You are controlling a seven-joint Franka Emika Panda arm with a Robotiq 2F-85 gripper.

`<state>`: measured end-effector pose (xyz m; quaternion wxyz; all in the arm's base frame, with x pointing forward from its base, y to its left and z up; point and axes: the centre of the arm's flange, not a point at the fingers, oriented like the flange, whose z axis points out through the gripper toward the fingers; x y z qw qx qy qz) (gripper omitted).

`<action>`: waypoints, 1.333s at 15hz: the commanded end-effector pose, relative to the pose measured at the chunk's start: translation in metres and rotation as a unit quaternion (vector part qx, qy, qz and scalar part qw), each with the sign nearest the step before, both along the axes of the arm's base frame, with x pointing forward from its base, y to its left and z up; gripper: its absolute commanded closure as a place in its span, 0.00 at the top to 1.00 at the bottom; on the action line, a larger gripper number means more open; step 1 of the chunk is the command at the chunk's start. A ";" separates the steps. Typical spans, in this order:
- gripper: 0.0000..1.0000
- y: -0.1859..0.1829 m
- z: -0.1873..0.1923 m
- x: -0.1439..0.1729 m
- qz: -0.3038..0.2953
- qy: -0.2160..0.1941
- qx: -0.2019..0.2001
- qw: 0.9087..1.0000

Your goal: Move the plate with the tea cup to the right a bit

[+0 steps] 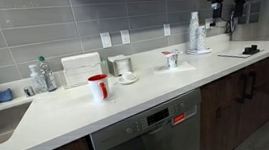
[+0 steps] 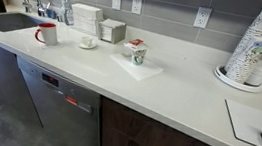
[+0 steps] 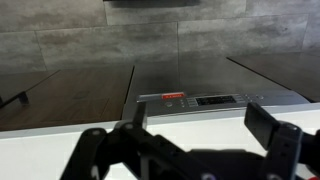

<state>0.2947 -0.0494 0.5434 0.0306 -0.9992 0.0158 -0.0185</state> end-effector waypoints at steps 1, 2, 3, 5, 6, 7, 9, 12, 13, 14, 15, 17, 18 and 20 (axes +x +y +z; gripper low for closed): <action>1.00 0.004 0.003 0.007 0.022 -0.004 0.005 1.000; 1.00 0.010 0.007 0.017 0.053 -0.006 0.008 0.999; 1.00 0.016 0.010 0.028 0.073 -0.012 0.002 0.997; 1.00 0.033 0.017 0.052 0.117 -0.028 -0.015 0.993; 1.00 0.045 0.018 0.067 0.130 -0.038 -0.019 0.991; 1.00 0.056 0.019 0.080 0.154 -0.046 -0.023 0.987; 1.00 0.083 0.022 0.109 0.174 -0.074 -0.038 0.981; 1.00 0.115 0.018 0.158 0.213 -0.100 -0.049 0.971; 1.00 0.123 0.017 0.172 0.220 -0.108 -0.045 0.968; 1.00 0.131 0.014 0.189 0.234 -0.118 -0.044 0.964; 1.00 0.139 0.011 0.203 0.245 -0.125 -0.045 0.960; 1.00 0.154 0.004 0.231 0.259 -0.139 -0.047 0.955; 1.00 0.162 0.000 0.245 0.261 -0.145 -0.045 0.953; 1.00 0.175 -0.012 0.269 0.268 -0.152 -0.048 0.950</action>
